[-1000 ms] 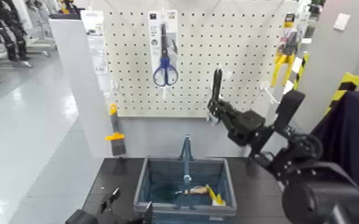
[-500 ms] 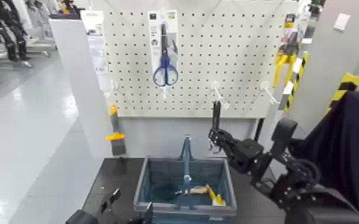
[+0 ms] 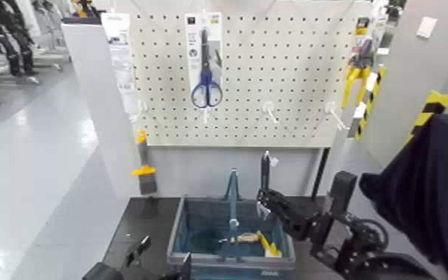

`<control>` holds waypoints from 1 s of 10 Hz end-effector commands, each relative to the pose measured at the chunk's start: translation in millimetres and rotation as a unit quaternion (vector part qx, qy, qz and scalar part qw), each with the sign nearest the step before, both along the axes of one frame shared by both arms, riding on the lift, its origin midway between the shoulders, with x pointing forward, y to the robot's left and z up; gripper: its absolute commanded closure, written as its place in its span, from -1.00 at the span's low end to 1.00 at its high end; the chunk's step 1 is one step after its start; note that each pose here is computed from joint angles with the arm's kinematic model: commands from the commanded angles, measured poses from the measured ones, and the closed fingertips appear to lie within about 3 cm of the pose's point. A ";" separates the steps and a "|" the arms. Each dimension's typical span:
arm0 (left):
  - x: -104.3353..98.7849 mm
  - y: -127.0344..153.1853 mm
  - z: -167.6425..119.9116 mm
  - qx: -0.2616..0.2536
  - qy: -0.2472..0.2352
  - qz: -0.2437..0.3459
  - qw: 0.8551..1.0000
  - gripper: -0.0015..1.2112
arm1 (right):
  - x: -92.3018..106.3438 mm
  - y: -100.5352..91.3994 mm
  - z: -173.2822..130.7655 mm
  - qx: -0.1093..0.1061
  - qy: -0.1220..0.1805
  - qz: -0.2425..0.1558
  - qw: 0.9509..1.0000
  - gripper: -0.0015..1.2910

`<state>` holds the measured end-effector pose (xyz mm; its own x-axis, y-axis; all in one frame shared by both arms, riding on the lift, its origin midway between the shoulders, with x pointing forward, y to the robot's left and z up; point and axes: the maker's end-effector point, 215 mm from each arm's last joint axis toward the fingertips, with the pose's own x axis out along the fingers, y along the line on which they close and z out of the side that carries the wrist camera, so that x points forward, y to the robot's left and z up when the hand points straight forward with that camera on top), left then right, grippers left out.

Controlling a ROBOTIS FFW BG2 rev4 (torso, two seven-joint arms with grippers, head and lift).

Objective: Put the black wrench into the crate.

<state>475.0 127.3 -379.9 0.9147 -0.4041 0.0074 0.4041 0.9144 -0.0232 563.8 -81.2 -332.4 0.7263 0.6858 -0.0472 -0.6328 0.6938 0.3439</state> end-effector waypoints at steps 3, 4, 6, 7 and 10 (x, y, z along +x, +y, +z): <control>0.4 -0.2 0.0 0.000 0.000 0.000 1.000 -0.65 | -4.8 0.1 -41.7 0.004 0.049 0.002 0.999 0.70; 0.3 -0.1 -0.9 0.000 0.001 0.000 1.000 -0.65 | -5.1 -1.0 -47.3 0.001 0.055 0.001 0.998 0.70; 0.3 -0.1 -0.9 0.000 0.001 0.000 1.000 -0.65 | -7.0 0.4 -58.9 0.000 0.070 0.003 0.998 0.70; 0.3 -0.1 -0.9 0.000 0.001 0.000 1.000 -0.65 | -7.8 0.5 -63.3 -0.002 0.074 0.004 0.997 0.70; 0.4 0.4 -0.8 0.000 0.001 0.000 1.000 -0.65 | -10.1 1.7 -71.9 -0.004 0.084 0.005 0.996 0.70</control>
<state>475.3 127.0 -380.6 0.9140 -0.4056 0.0062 0.4057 0.9137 -0.0232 554.1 -79.7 -403.2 0.7008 0.6925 -0.1712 -0.5751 0.6905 0.4388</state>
